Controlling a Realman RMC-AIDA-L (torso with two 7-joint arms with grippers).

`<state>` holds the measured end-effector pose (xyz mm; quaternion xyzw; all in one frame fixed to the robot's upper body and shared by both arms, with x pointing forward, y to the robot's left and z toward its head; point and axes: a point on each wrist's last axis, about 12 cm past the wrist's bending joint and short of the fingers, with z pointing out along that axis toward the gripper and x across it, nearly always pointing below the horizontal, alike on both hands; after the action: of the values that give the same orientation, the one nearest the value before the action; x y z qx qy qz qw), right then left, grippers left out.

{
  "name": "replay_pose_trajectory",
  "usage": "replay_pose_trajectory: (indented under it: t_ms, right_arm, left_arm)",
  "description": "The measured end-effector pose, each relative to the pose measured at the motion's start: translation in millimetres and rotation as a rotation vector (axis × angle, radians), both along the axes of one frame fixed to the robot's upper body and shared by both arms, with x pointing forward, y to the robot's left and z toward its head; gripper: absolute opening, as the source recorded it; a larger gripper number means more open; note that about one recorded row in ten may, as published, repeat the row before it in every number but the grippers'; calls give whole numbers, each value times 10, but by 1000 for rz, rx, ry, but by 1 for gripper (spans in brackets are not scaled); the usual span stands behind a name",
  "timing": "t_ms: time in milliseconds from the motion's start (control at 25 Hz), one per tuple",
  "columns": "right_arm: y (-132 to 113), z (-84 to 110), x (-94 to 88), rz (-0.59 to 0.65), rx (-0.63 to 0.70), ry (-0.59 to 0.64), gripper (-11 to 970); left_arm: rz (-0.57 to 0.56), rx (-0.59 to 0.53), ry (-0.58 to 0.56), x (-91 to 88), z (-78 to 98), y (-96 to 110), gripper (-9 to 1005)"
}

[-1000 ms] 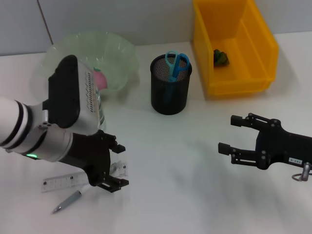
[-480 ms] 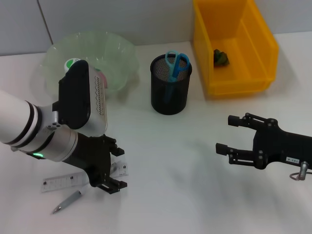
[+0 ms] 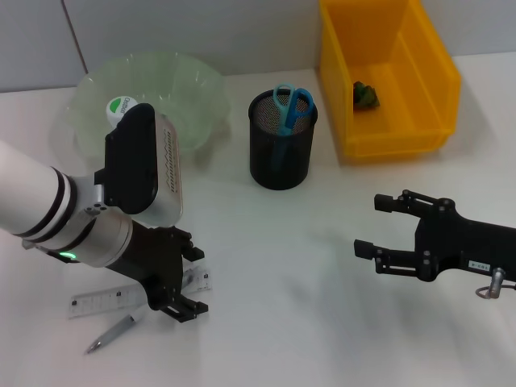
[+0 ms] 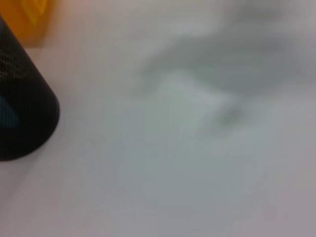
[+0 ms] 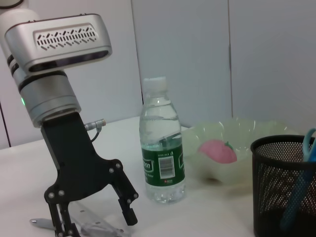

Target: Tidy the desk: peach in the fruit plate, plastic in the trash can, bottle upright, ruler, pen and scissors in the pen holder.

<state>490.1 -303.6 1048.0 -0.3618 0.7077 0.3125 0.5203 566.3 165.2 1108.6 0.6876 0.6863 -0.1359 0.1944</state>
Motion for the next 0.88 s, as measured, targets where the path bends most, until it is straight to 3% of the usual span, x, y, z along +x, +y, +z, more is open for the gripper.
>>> replay_pose_trajectory:
  t_ms: [360,800,880]
  right_arm:
    - [1,-5,1,-2,-3,2,834]
    - [3,-4,5,-2,-3,1,834]
    - [3,-3,6,-2,-3,1,834]
  left_arm:
    - [-8,13,-5,10,-8,-17,792]
    - [-3,31,-12,21,-17,-5,628]
    - [-3,32,-12,22,-17,-5,512]
